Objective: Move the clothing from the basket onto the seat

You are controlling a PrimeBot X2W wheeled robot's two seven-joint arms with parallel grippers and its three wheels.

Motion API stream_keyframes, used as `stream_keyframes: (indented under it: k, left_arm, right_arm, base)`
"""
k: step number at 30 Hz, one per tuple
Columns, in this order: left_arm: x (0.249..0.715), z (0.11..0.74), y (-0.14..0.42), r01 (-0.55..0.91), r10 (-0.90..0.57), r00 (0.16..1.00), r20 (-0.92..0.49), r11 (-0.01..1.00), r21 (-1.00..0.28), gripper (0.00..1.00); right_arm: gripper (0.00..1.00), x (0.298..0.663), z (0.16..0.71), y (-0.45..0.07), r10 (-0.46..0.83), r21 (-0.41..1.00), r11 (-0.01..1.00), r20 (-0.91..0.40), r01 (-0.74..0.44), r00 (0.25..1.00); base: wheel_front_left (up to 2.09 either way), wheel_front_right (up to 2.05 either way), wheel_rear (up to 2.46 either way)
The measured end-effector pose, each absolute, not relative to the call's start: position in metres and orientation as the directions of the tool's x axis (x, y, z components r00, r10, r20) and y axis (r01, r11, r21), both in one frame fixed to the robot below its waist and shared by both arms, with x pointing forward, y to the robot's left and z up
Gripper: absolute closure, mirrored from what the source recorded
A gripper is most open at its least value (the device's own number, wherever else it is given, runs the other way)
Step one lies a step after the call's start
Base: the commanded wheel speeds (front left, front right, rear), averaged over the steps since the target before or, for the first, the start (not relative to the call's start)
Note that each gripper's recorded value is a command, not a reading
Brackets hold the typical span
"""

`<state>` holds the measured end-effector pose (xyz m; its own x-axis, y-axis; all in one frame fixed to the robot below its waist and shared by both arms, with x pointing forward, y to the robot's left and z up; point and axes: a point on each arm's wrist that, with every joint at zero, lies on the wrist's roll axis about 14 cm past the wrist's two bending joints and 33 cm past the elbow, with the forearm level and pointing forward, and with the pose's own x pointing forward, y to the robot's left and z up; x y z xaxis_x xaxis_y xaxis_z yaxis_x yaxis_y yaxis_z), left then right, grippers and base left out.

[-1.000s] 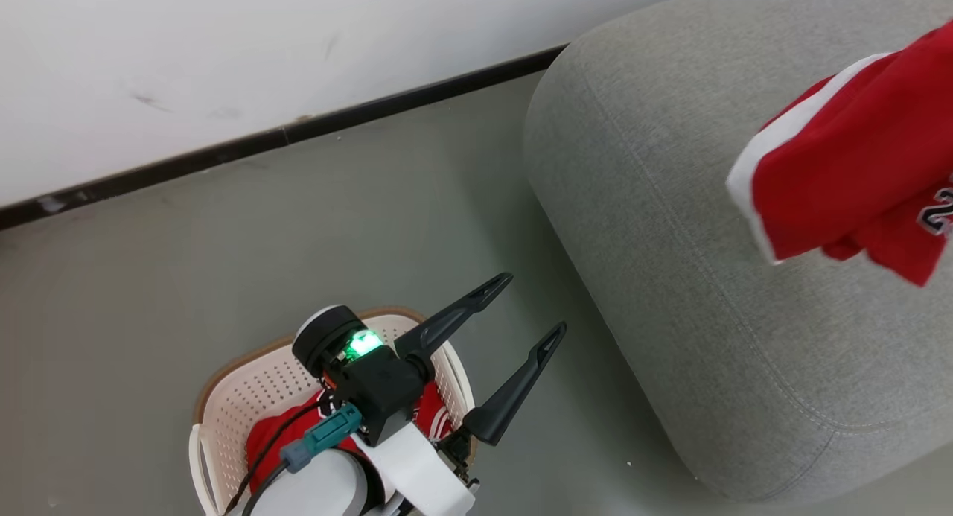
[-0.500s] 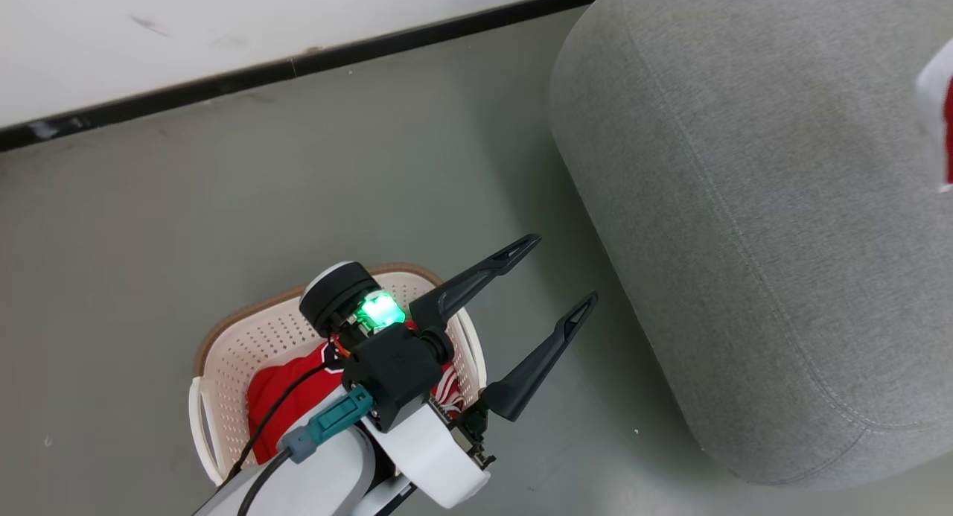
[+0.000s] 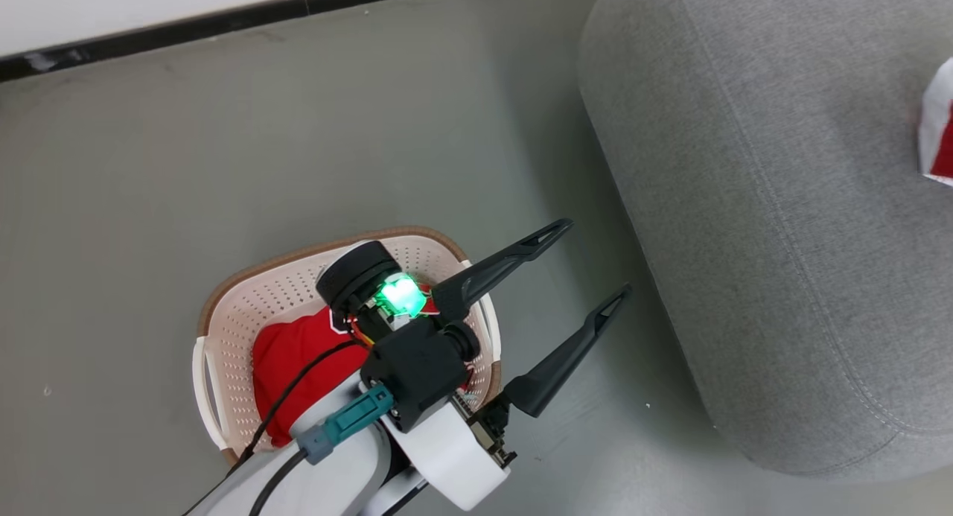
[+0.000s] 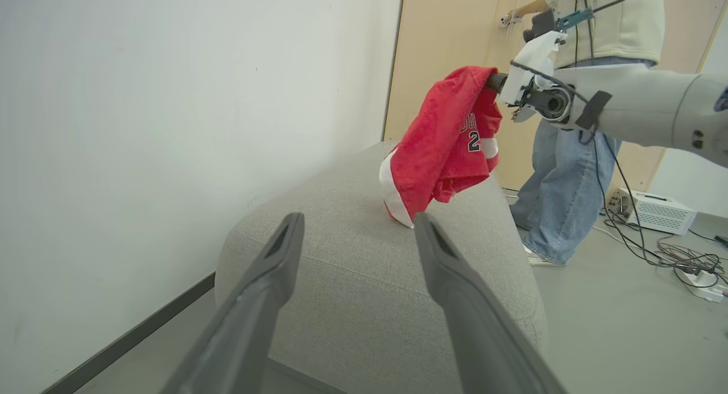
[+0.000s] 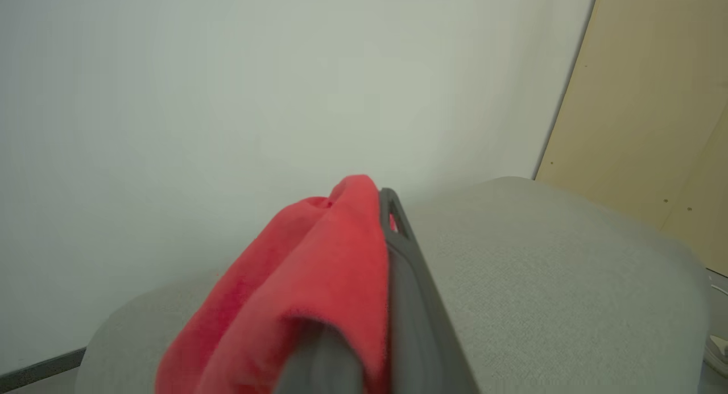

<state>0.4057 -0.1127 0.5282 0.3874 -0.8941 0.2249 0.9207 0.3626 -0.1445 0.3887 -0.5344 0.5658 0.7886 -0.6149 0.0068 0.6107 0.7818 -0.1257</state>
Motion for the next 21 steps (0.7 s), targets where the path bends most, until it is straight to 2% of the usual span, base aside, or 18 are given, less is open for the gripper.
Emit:
stream_keyframes:
  k: [7, 21]
  left_arm:
    - [0.407, 0.517, -0.113, 0.921, -0.901, 0.383, 0.203, 0.357, -0.155, 0.0]
    - [0.415, 0.495, -0.11, 0.916, -0.906, 0.391, 0.165, 0.364, -0.17, 0.0]
  right_arm:
    - [1.0, 0.388, 0.477, -0.507, -0.606, -0.087, 0.794, -0.185, 0.602, 0.774]
    - [1.0, 0.389, 0.408, -0.474, -0.558, -0.114, 0.824, -0.334, 0.555, 0.76]
  base:
    - [0.0, 0.0, 0.0]
    - [0.0, 0.0, 0.0]
